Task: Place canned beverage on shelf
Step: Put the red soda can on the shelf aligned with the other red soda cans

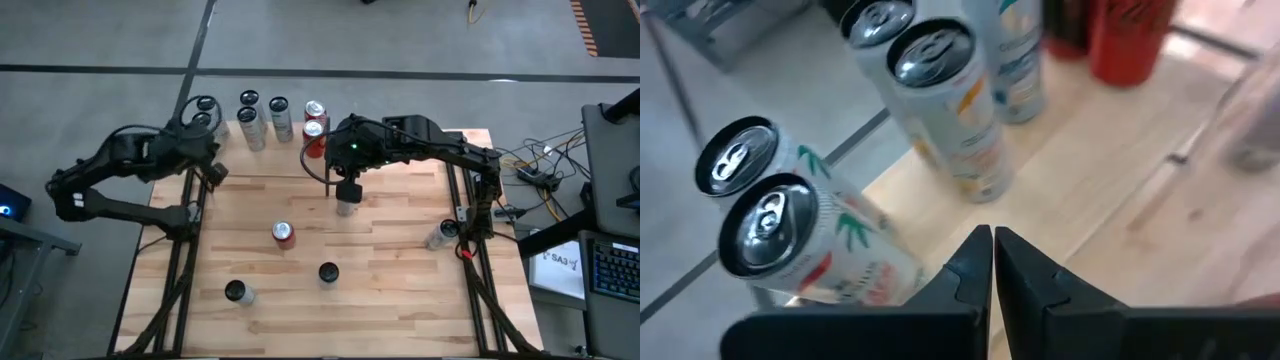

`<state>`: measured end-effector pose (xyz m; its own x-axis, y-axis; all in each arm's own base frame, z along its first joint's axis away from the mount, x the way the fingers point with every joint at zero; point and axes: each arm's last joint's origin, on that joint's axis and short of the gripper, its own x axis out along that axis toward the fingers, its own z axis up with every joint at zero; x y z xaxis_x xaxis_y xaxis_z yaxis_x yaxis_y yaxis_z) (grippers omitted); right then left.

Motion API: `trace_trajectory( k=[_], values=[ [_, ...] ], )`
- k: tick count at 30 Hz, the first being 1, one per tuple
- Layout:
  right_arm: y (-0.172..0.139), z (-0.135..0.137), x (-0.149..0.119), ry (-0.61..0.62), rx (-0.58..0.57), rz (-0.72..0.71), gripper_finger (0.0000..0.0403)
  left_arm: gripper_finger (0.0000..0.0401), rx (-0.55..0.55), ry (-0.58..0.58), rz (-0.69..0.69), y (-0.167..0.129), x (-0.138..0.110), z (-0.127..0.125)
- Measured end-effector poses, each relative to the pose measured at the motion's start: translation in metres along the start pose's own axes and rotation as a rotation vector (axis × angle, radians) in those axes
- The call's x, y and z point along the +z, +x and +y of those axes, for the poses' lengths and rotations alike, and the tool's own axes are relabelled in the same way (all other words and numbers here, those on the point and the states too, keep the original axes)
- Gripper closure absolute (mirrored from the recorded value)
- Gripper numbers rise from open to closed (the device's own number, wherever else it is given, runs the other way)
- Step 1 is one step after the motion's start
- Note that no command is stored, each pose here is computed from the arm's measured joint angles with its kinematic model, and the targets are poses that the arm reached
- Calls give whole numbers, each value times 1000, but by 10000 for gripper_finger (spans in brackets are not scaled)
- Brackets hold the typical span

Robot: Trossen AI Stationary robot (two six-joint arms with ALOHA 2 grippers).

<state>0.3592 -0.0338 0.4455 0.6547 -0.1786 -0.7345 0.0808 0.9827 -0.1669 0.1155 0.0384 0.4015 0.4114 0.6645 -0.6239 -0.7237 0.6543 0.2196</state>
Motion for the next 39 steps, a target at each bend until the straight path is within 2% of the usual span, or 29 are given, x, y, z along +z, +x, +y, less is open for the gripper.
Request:
trace_trajectory(
  k=[7,14,17,24,33,39],
  values=[
    [-2,13,2,-8,25,-8,390,401,-18,-63,-24,-15,-15,10],
    [-4,31,3,-26,58,-13,390,401,-46,-113,-32,1,-44,6],
    [-3,37,2,-30,68,-9,390,401,-151,-147,-56,12,-56,-2],
    [15,46,-4,8,78,41,390,401,-529,-170,-155,32,-72,-33],
    [56,72,-22,7,103,129,390,401,-743,-103,-146,37,-105,-59],
    [80,90,-29,-8,124,98,390,401,-912,-43,-203,37,-125,-82]
  ],
)
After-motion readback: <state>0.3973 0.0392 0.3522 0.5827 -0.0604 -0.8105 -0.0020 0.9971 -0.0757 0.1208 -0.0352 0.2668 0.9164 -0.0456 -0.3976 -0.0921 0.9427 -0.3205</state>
